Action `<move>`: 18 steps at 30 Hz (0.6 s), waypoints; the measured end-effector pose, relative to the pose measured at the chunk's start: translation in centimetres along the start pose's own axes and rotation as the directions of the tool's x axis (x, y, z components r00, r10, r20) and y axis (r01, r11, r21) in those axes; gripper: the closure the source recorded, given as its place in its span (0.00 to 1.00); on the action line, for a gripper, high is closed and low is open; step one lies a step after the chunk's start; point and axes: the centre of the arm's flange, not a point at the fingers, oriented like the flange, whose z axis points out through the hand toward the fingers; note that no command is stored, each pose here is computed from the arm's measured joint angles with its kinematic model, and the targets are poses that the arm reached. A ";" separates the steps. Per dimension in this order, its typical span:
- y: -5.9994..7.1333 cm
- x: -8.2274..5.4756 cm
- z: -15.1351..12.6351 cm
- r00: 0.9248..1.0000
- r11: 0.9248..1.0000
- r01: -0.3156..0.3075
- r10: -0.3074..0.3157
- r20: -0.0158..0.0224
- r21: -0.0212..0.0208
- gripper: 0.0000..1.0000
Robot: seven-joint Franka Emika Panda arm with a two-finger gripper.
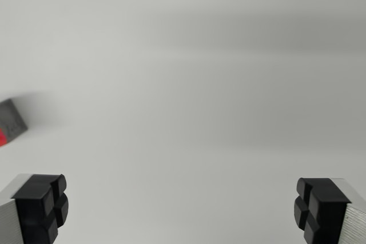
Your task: Destack cube
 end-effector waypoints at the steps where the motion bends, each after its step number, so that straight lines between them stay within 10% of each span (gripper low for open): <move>1: -0.1 -0.1 0.1 1.000 1.000 0.002 -0.002 0.000 0.000 0.00; 18: -1.5 -2.8 1.9 0.999 0.999 0.048 -0.048 0.007 0.000 0.00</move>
